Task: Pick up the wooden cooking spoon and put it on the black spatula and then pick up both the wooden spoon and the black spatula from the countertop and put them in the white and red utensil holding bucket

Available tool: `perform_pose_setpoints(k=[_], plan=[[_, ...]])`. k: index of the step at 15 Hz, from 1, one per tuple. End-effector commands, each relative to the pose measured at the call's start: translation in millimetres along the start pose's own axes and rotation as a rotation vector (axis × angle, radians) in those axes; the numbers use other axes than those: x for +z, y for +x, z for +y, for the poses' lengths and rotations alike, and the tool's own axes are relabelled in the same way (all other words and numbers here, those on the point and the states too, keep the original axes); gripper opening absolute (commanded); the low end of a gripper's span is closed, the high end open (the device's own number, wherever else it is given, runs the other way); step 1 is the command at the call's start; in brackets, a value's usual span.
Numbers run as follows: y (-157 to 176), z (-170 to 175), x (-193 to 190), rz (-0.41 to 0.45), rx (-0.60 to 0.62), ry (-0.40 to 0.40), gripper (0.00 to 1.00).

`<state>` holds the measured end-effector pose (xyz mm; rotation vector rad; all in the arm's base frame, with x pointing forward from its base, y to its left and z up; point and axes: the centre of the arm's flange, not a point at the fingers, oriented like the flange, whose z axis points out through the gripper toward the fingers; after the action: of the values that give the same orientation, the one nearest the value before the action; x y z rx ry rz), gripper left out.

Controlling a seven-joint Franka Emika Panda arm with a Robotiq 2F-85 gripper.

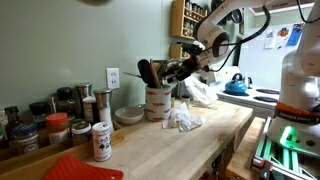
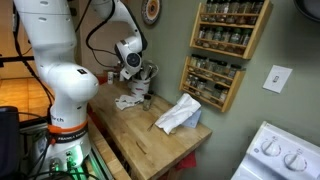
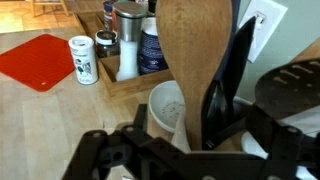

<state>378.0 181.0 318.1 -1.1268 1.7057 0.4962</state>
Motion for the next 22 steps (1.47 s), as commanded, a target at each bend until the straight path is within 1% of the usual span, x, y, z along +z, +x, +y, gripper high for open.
perform_pose_setpoints(k=[1, 4, 6, 9, 10, 11, 12, 14, 19, 22], plan=[[-20, 3, -13, 0.062, -0.030, -0.089, 1.00], [-32, 4, -20, 0.107, -0.112, -0.143, 1.00], [-43, 2, -27, 0.134, -0.193, -0.167, 1.00], [-61, -1, -37, 0.154, -0.302, -0.205, 1.00], [-67, -3, -40, 0.148, -0.333, -0.222, 1.00], [-73, -5, -43, 0.170, -0.370, -0.226, 1.00], [-81, -7, -47, 0.163, -0.427, -0.241, 1.00], [-90, -13, -54, 0.210, -0.520, -0.253, 1.00], [-117, -23, -68, 0.287, -0.793, -0.344, 1.00], [-134, -25, -76, 0.334, -0.935, -0.398, 1.00]])
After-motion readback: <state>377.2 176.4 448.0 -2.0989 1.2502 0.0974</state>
